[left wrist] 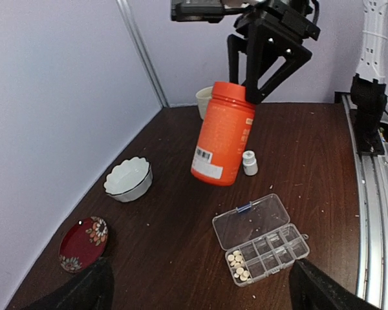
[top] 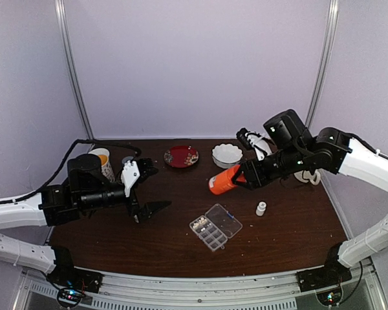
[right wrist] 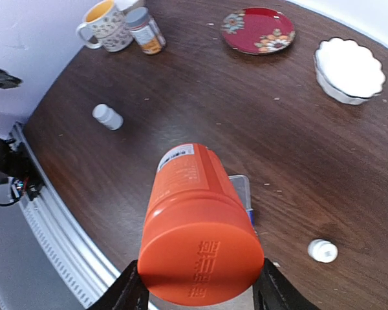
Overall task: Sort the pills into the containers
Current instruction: Place the pill bottle at the center of the board.
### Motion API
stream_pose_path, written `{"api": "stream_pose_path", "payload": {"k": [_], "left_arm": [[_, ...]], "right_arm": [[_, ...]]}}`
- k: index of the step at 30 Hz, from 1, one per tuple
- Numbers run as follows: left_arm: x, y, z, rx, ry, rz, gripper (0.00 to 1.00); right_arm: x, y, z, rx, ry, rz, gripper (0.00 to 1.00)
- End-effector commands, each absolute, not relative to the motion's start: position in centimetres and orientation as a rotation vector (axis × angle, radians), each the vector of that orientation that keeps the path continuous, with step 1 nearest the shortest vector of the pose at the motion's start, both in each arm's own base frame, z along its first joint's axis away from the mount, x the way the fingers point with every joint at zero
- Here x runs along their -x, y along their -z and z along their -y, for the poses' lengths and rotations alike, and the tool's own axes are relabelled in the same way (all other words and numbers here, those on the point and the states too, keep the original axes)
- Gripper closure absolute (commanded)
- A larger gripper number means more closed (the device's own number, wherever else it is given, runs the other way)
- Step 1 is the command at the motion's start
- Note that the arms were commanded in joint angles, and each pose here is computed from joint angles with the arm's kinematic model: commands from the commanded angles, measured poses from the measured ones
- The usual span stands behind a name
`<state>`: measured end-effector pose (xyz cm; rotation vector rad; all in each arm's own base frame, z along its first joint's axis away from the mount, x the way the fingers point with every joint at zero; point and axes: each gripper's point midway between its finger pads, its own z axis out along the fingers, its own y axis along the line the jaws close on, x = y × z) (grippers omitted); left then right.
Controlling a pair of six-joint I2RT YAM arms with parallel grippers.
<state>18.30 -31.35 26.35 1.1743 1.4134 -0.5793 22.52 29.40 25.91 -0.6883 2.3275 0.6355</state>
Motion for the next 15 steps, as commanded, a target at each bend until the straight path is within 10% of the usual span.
{"api": "stream_pose_path", "payload": {"k": [1,15], "left_arm": [[-22.4,-27.8,28.0,-0.798,0.486,-1.583,0.03],[-28.1,-24.9,19.8,-0.414,0.246,-1.936,0.02]], "right_arm": [[-26.2,-23.9,-23.6,0.626,-0.262,-2.407,0.83],[-33.2,-15.3,-18.2,0.603,0.059,-2.676,0.76]]}}
